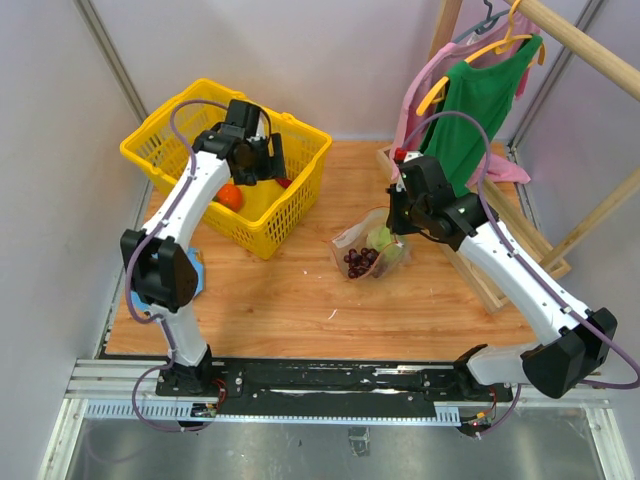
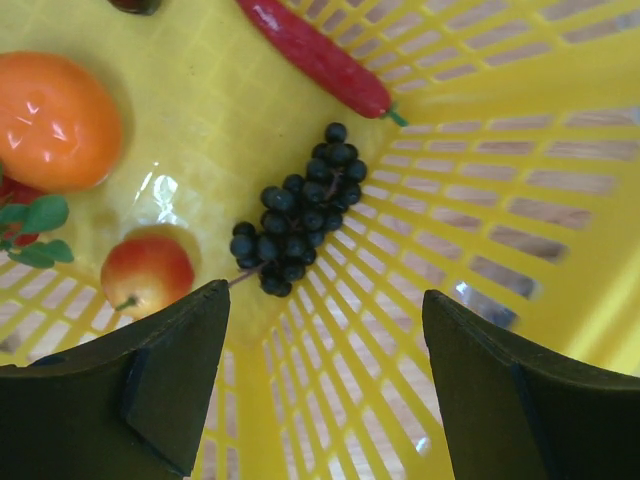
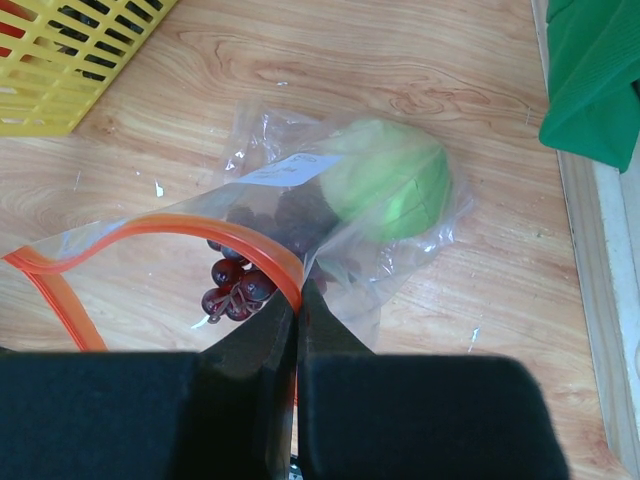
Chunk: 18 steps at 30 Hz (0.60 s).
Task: Place the food in the zip-top bag and seal the zipper
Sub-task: Pick up the fake fruit from the bin.
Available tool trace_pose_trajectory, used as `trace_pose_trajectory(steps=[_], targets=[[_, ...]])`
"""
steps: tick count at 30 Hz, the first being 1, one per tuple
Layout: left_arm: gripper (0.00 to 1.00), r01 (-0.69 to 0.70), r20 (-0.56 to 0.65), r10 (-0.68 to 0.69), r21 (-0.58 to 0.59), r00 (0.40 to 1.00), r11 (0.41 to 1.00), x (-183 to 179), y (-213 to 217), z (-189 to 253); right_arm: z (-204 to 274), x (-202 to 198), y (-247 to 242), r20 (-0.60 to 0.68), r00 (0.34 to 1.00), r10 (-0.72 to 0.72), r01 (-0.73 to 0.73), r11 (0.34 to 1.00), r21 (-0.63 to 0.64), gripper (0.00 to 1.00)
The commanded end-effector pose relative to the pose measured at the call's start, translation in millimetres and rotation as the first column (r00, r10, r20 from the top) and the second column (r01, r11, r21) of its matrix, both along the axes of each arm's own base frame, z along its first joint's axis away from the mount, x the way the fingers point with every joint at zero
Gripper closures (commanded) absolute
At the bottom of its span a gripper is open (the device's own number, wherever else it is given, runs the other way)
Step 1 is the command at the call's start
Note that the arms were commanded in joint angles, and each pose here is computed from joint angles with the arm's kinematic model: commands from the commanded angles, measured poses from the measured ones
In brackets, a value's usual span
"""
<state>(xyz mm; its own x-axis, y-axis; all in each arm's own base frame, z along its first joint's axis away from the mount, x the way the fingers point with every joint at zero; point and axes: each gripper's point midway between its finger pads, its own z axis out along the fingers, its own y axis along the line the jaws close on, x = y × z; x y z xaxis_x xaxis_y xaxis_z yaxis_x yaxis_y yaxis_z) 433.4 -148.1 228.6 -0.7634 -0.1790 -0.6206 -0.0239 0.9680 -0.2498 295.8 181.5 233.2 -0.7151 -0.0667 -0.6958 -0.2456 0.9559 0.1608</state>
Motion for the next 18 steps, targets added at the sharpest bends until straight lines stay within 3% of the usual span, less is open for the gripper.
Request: trace_pose_trajectory(steps=[1,18], targets=[[0.18,0.057,-0.079,-0.053,0.047,0.995,0.997,11.6,10.1,-29.1,16.9,6.1,-2.3,0.039,0.999,0.006,-0.007,1.000,0.014,0.99],[0.18,0.229,-0.357,-0.208,0.017,0.911,0.973,14.2,-3.1,-156.6,11.1,8.5,-1.0,0.025,1.000,0.015,-0.016,1.000,0.023,0.99]])
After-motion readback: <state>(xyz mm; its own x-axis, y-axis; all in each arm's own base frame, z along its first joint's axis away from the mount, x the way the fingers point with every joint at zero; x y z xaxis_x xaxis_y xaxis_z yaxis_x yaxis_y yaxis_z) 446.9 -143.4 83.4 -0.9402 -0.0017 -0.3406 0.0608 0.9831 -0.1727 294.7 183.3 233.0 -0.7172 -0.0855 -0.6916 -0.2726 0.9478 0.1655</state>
